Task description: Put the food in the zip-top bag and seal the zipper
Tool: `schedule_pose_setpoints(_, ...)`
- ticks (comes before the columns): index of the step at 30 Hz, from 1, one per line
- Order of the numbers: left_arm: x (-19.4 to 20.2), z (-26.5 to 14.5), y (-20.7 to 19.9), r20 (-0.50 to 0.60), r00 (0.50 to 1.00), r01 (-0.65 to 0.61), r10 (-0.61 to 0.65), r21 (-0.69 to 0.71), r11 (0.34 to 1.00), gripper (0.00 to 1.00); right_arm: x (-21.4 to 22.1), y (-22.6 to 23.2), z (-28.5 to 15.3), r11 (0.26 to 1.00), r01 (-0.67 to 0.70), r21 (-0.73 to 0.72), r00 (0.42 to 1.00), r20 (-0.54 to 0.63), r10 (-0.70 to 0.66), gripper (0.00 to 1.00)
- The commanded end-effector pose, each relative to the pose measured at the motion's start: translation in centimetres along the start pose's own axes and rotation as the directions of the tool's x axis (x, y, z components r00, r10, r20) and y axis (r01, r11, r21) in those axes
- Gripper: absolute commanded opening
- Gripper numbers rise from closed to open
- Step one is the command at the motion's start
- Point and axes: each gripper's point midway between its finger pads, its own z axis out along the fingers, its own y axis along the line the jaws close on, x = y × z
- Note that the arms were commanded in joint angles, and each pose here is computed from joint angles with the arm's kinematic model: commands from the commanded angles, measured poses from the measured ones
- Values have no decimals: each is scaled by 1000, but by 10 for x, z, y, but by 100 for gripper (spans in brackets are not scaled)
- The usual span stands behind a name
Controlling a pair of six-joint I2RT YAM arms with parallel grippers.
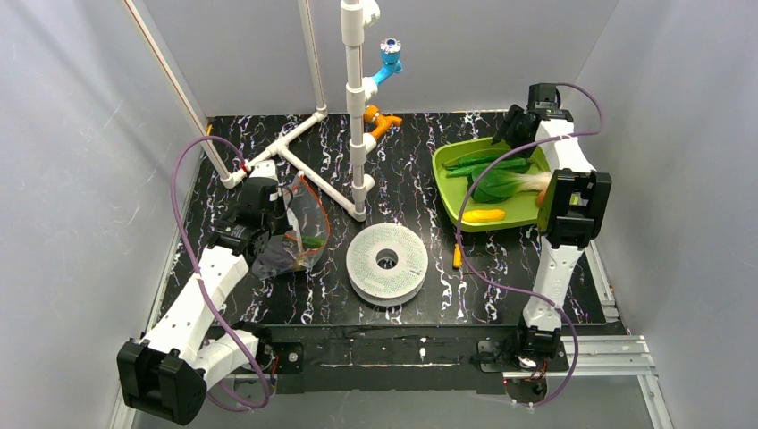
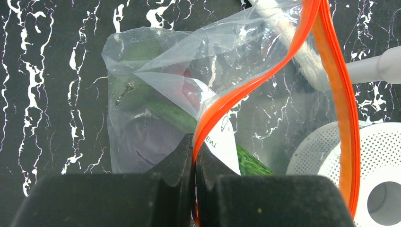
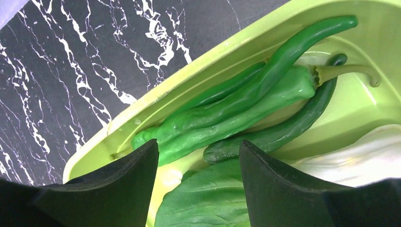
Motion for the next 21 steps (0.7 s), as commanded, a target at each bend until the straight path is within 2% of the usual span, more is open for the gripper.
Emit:
schedule_pose_setpoints(1, -10, -4, 2, 34, 999, -5, 5, -14, 1000, 0, -10, -7, 4, 999, -10, 31, 1000, 18, 10, 69)
schedule_pose_setpoints(4, -11, -5, 3, 38, 999, -4, 4, -13, 1000, 0, -10, -20, 8, 994, -71, 86, 997, 28, 68, 69)
schedule_pose_setpoints(11, -11, -4, 2, 36, 999, -4, 4, -9, 1000, 0, -9, -38, 23, 960, -255, 112, 967, 26, 254, 62)
schedule_pose_setpoints(21, -9, 1, 0, 18, 1000, -10, 10, -9, 1000, 0, -9, -31, 48, 960, -273, 60, 961, -22, 274, 64)
